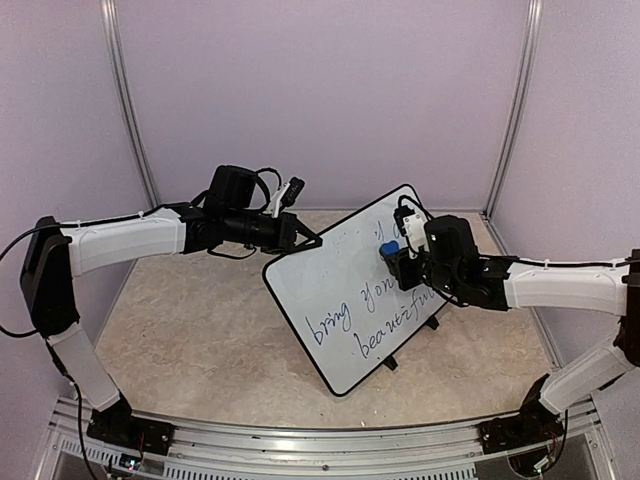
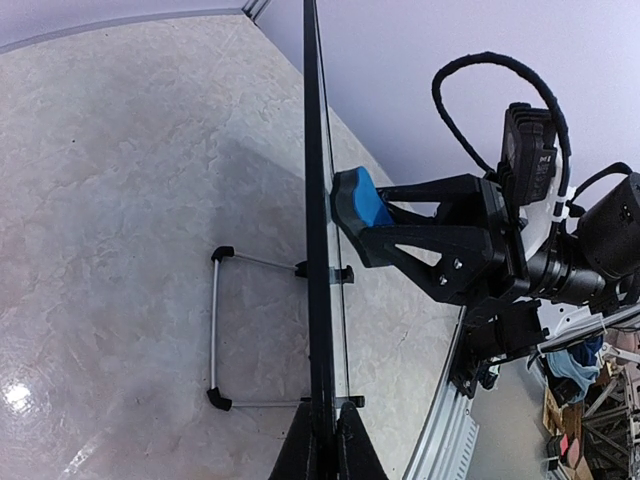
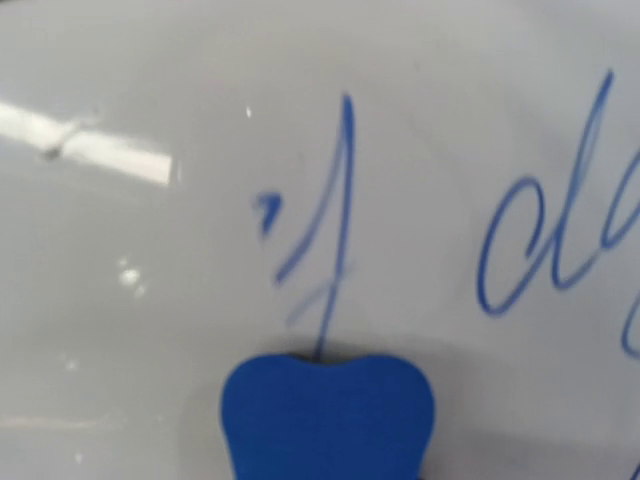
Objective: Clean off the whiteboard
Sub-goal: Erase the whiteboard at the center of the board.
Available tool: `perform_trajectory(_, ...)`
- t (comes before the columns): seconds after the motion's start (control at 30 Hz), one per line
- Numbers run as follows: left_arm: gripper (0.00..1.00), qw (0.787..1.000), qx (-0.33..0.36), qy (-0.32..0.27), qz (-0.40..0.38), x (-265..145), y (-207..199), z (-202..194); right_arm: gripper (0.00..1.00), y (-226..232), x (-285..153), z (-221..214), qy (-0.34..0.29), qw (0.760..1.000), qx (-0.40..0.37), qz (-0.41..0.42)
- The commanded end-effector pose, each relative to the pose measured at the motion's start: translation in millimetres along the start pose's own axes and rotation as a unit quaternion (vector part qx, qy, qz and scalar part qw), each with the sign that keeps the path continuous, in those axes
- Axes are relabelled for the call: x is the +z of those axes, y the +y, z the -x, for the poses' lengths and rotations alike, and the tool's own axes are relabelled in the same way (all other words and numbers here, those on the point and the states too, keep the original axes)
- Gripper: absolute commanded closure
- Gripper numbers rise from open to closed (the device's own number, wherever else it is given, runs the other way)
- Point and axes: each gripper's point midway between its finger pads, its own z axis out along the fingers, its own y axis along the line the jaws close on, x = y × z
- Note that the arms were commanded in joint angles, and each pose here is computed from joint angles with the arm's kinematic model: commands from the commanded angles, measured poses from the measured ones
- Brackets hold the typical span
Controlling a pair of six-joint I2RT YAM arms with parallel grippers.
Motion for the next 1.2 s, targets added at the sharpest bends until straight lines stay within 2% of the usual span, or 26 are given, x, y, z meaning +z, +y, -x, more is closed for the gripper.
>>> perform_trajectory(0.0,1.0,0.997,0.052,-0.007,-0.053,-8,-35,4,0.74,-6,-6,-14,0.018,1.0,0.009,-0.005)
perform_trajectory(0.63,1.0,0.997,0.055,-0.007,-0.053,-9,-37,4,0.73,-8,25,53,-0.033,0.998,-0.027,-0.036)
perform_trajectory(0.8,1.0,0.997,0.055,-0.007,-0.053,-9,-37,4,0.73,-10,26,48,-0.028,0.999,-0.022,-0.035)
perform_trajectory(1.17,1.0,0.997,0.054,-0.008,-0.055,-9,-38,4,0.74,-17,-1,2,-0.002,1.0,0.013,-0.023)
